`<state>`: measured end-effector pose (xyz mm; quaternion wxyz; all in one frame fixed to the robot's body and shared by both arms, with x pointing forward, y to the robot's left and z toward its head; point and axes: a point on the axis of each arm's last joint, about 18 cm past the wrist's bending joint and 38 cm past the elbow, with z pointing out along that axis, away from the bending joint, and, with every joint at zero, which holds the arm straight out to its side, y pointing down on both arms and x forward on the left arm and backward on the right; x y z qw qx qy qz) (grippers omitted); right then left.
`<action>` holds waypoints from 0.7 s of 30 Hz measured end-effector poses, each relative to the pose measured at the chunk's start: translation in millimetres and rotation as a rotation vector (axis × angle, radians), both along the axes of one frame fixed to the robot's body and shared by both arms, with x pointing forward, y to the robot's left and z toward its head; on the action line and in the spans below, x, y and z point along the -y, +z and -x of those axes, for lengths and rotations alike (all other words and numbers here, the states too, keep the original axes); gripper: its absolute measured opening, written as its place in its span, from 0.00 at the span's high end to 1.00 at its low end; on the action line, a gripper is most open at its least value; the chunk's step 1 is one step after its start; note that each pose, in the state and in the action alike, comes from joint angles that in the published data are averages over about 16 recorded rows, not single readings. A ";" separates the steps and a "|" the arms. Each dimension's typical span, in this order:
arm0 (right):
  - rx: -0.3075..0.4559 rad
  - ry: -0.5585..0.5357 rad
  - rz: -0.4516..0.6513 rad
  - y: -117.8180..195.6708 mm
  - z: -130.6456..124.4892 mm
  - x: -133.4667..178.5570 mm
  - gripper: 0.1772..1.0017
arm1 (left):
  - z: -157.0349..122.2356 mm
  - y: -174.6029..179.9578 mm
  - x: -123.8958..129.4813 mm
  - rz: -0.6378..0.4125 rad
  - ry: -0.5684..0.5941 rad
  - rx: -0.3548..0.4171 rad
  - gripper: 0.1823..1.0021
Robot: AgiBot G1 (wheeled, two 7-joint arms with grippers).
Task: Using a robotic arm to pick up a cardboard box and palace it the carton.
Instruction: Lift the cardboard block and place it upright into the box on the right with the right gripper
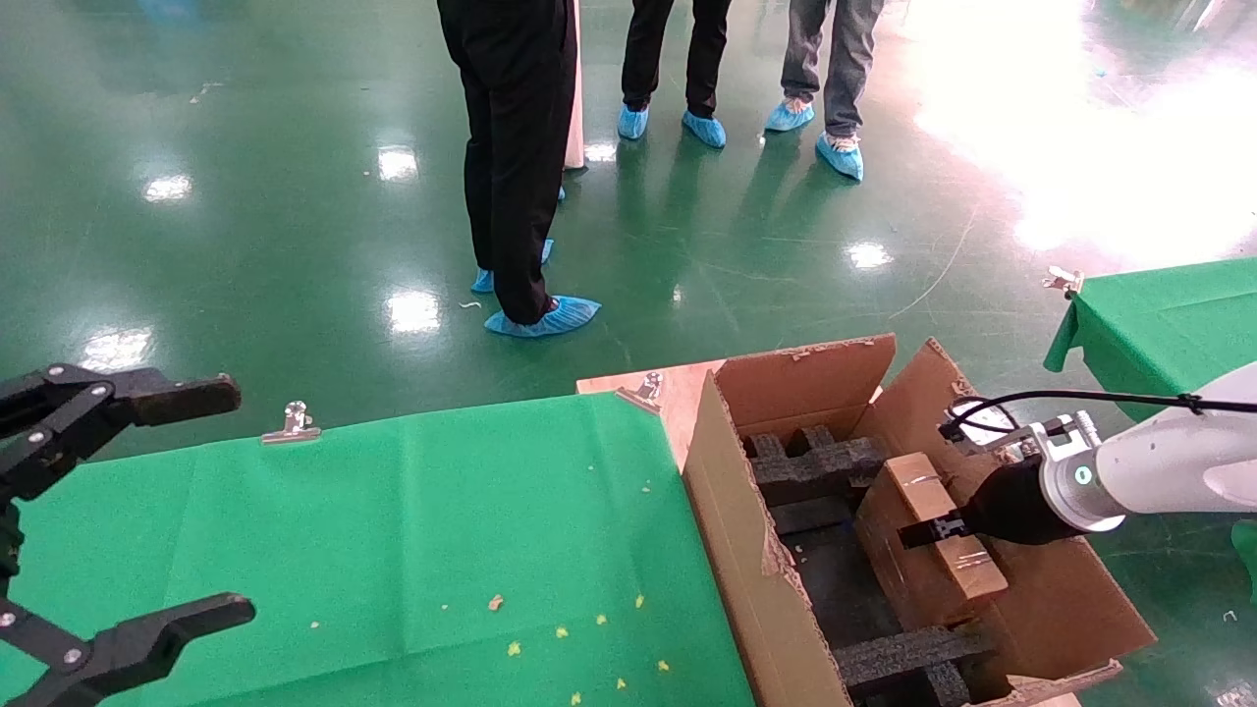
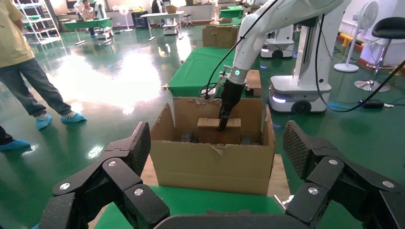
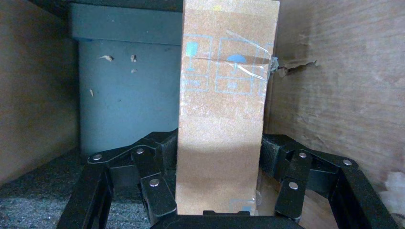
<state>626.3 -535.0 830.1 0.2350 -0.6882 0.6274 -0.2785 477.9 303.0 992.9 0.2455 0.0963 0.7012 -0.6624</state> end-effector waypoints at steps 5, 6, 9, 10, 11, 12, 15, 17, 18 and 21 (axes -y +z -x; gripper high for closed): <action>-0.007 0.003 -0.001 -3.5 -1.7 -1.1 0.84 | 0.0 0.0 0.0 0.000 0.000 0.000 0.00; -0.008 0.004 -0.001 -3.9 -1.9 -1.3 0.84 | 0.0 0.0 0.0 0.000 0.000 0.000 0.00; -0.010 0.006 -0.002 -4.6 -2.2 -1.9 0.83 | 0.0 0.0 0.0 0.000 0.000 0.000 0.00; -0.010 0.006 -0.002 -4.7 -2.3 -2.0 0.83 | 0.0 0.0 0.0 0.000 0.000 0.000 0.00; -0.011 0.006 -0.002 -4.8 -2.3 -2.0 0.83 | 0.0 0.0 0.0 0.000 0.000 0.000 0.00; -0.011 0.006 -0.003 -5.0 -2.4 -2.1 0.83 | 0.0 0.0 -0.1 0.000 0.000 0.000 0.00; -0.010 0.006 -0.003 -4.7 -2.1 -2.1 0.80 | 0.0 0.0 -0.1 0.000 0.000 0.000 0.00; -0.010 0.006 -0.003 -4.4 -2.0 -1.9 0.79 | 0.0 0.0 -0.1 0.000 0.000 0.000 0.00; -0.010 0.006 -0.003 -4.3 -1.9 -1.9 0.78 | 0.0 0.0 -0.1 0.000 0.000 0.000 0.00; -0.009 0.005 -0.003 -3.7 -1.8 -1.7 0.73 | 0.0 0.0 -0.1 0.000 0.000 0.000 0.00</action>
